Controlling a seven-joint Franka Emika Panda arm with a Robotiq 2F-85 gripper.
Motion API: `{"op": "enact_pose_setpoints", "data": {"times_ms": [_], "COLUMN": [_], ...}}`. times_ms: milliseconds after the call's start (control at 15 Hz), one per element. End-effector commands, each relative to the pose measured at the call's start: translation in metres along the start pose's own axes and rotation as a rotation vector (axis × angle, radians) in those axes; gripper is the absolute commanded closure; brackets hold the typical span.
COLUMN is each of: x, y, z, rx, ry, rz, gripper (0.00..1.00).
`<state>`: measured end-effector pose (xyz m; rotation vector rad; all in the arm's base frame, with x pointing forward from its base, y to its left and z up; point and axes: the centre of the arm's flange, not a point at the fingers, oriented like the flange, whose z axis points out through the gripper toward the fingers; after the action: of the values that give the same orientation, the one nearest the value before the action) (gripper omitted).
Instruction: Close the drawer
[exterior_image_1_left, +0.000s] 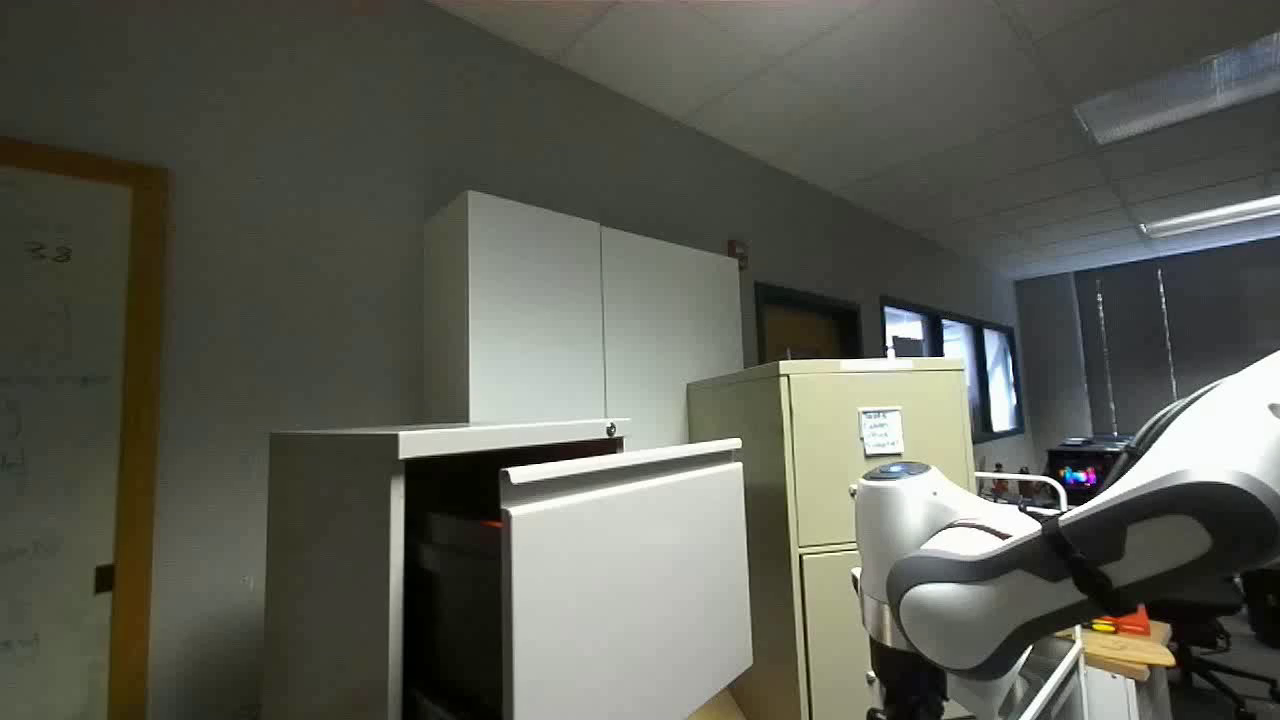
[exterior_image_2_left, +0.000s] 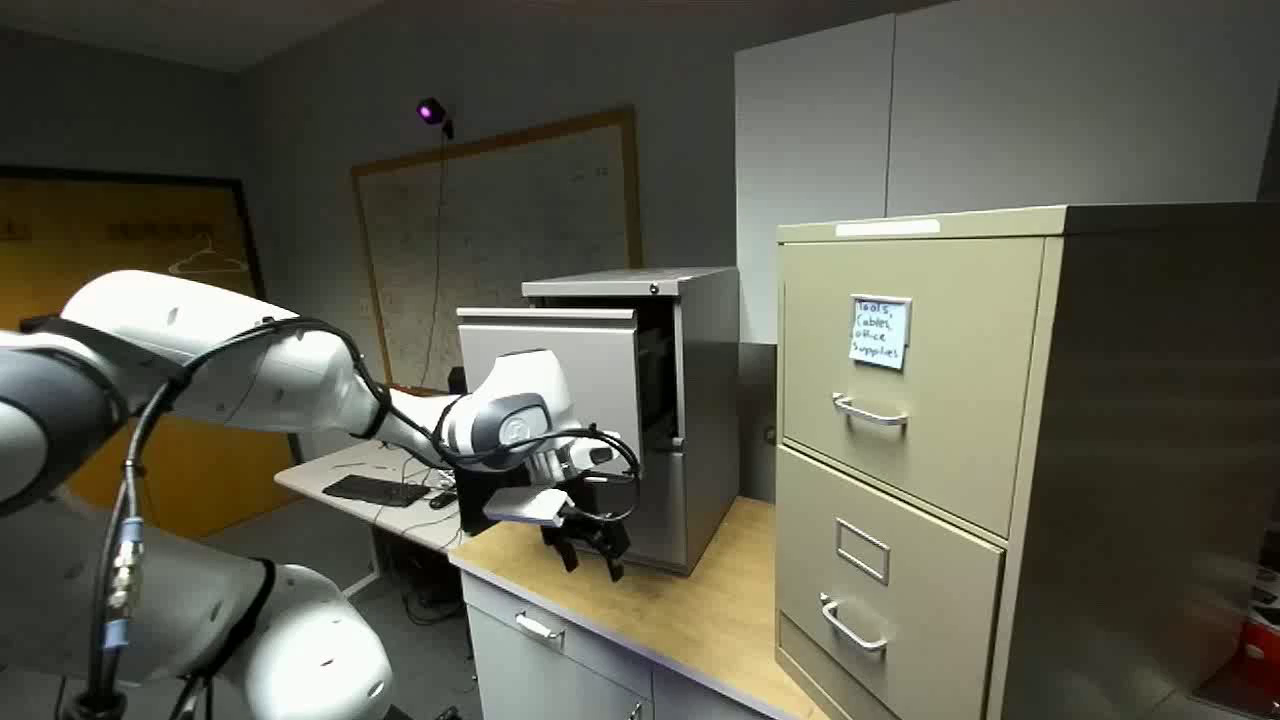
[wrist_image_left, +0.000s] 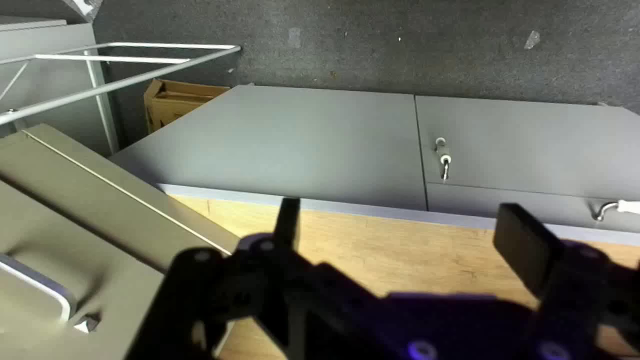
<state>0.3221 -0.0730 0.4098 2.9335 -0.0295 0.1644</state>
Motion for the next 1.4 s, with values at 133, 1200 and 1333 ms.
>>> {"op": "enact_pose_setpoints", "data": {"times_ms": [133,1200,1333], "x": [0.0,0.004,0.005], "y": [0.0,-0.064,-0.089], "z": [0.001,-0.075,-0.093], "rx": [0.001,-0.121,-0.166], "ry": [-0.005,0.23,0.335], "rz": [-0.001,0.032,0.021], "gripper": [0.0,0.0,0.25]}}
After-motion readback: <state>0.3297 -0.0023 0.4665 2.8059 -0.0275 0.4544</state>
